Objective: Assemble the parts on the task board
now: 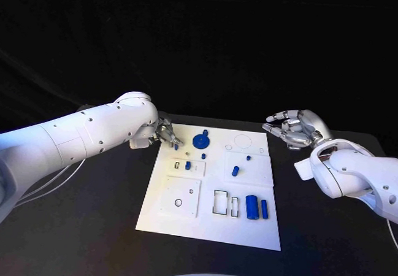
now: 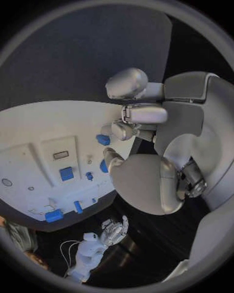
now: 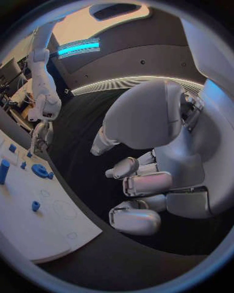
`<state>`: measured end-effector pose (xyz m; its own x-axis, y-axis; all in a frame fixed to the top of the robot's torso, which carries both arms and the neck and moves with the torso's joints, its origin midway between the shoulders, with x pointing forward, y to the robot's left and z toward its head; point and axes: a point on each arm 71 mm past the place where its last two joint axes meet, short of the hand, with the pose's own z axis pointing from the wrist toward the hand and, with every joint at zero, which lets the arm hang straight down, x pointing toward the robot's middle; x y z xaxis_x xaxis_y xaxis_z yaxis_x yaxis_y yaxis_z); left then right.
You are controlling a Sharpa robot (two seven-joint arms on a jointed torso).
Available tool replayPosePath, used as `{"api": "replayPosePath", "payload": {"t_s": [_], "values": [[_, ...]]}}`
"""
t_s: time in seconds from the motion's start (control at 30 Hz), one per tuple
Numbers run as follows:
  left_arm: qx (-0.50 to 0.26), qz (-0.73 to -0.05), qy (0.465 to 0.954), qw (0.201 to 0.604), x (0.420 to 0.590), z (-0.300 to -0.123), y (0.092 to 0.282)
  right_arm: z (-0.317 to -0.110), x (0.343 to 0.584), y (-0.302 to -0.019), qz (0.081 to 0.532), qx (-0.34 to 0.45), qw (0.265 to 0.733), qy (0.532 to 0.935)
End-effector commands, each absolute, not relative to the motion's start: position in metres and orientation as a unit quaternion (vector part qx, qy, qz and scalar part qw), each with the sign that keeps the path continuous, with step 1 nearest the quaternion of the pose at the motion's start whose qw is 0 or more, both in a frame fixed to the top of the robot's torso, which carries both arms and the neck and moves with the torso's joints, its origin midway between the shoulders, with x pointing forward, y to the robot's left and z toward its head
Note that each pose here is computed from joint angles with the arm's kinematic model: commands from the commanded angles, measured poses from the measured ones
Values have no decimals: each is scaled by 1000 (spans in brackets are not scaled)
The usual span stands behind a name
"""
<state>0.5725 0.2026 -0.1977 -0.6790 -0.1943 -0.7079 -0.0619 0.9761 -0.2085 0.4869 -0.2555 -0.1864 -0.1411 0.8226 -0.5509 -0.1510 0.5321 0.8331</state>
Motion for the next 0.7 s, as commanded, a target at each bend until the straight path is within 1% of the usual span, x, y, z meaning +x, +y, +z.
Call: {"api": "replayPosePath", "payload": {"t_s": [0.03,0.7], "values": [[-70,-95,915,387,572,-199,198,-186,487,-254,411,257,598,639],[-91,-113,908,394,572,-199,196,-188,487,-253,410,258,596,641]]}}
